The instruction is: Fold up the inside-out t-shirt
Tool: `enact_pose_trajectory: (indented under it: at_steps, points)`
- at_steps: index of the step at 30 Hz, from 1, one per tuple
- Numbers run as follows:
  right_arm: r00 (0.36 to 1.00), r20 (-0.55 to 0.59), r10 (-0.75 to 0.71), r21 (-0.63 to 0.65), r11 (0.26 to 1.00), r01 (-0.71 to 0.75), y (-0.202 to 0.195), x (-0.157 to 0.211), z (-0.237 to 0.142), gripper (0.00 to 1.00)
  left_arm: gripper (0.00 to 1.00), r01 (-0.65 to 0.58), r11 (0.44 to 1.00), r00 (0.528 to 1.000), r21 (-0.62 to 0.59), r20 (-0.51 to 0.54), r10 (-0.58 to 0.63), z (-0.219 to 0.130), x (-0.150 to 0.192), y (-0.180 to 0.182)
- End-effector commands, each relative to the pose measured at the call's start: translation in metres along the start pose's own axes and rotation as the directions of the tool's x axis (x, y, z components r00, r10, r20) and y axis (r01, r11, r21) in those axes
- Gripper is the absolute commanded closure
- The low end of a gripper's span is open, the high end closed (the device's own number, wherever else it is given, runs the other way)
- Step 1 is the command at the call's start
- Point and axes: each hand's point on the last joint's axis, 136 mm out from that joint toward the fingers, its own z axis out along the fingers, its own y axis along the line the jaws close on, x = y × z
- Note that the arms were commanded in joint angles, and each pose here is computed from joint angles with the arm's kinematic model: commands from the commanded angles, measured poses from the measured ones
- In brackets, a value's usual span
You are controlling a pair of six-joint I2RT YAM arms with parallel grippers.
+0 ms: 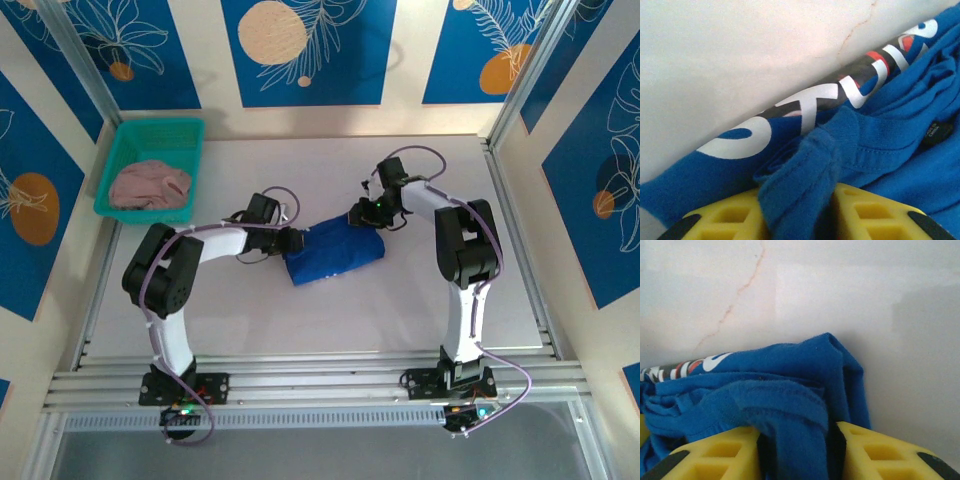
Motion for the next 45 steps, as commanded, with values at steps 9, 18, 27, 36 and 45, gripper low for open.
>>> enact_pose_trajectory:
  at_steps: [9,18,27,36,45]
  points:
    - [0.999,0.028,-0.044,0.025,0.999,0.044,0.007,0.006,-0.067,0.35,0.37,-0.044,0.981,0.997,-0.188,0.052,0.055,-0.050,-0.007,0.020]
    - [0.999,-0.024,0.036,-0.066,0.997,-0.037,0.004,0.018,-0.052,0.24,0.34,-0.085,0.985,0.994,-0.148,0.053,0.094,-0.066,0.006,0.002]
    - [0.992,-0.116,0.041,-0.089,0.995,-0.051,0.005,0.025,-0.010,0.23,0.49,-0.080,0.941,0.997,-0.328,-0.013,0.080,-0.036,0.014,0.049]
    - [0.977,-0.210,0.034,-0.092,0.994,-0.055,0.011,0.051,0.026,0.28,0.55,-0.073,0.944,0.997,-0.323,-0.054,0.059,-0.021,0.031,0.061]
    - [0.983,-0.179,0.037,-0.080,0.995,-0.052,0.012,0.050,0.021,0.66,0.47,-0.081,0.945,0.996,-0.317,-0.001,0.085,-0.041,0.014,0.046]
